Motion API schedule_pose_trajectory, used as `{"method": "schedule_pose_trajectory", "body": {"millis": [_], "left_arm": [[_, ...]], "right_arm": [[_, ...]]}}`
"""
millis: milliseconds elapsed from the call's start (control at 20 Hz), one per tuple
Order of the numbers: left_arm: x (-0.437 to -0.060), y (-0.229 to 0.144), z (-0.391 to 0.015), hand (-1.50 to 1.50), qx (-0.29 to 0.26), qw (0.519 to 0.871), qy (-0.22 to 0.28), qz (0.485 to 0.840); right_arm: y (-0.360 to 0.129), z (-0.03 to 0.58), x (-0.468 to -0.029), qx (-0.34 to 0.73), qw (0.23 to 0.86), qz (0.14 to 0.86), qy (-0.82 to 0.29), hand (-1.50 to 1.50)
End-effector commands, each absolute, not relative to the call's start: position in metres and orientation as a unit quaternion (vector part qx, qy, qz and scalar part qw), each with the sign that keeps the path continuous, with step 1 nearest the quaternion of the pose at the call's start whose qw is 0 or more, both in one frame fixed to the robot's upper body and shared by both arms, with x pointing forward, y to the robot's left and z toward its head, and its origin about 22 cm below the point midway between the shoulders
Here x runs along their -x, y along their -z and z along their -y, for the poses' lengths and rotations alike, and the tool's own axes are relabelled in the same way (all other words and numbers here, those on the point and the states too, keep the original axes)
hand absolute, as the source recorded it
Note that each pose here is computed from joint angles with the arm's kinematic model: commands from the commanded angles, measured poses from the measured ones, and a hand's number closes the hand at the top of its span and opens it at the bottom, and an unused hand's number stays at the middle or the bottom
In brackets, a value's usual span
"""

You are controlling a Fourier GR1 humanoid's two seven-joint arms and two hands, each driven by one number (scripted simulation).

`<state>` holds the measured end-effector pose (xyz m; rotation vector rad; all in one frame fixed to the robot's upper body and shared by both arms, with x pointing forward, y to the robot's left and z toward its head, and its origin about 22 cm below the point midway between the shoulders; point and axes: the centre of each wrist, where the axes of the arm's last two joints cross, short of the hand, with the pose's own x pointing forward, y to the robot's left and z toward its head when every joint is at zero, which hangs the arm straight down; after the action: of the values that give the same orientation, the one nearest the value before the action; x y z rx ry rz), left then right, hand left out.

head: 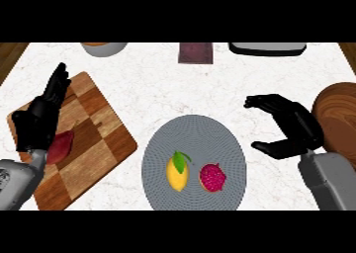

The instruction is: Pick the cupcake from the placemat and place it in the bowl

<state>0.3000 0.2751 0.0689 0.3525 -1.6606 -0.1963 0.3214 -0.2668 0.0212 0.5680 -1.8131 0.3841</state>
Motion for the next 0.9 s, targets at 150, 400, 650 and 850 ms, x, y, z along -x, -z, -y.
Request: {"method": "schedule_pose_trajectory", "body": {"millis": [150, 400, 650, 850], "left_arm": [[-0.299, -0.078, -0.264, 0.0, -0.154, 0.657, 0.078, 0.734], [-0.29, -0.066, -0.265, 0.0, -0.165, 0.659, 0.077, 0.729], [-0.295, -0.07, -0.274, 0.0, -0.164, 0.661, 0.078, 0.728], [-0.294, -0.069, -0.259, 0.0, -0.177, 0.654, 0.082, 0.731]], "right_arm": [[-0.054, 0.302, -0.347, -0.261, 0.473, 0.775, -0.328, -1.5], [-0.086, 0.296, -0.347, -0.21, 0.455, 0.732, -0.461, -1.5], [-0.119, 0.246, -0.363, -0.148, 0.42, 0.688, -0.573, -1.5], [-0.111, 0.203, -0.353, -0.146, 0.397, 0.652, -0.629, -1.5]]}}
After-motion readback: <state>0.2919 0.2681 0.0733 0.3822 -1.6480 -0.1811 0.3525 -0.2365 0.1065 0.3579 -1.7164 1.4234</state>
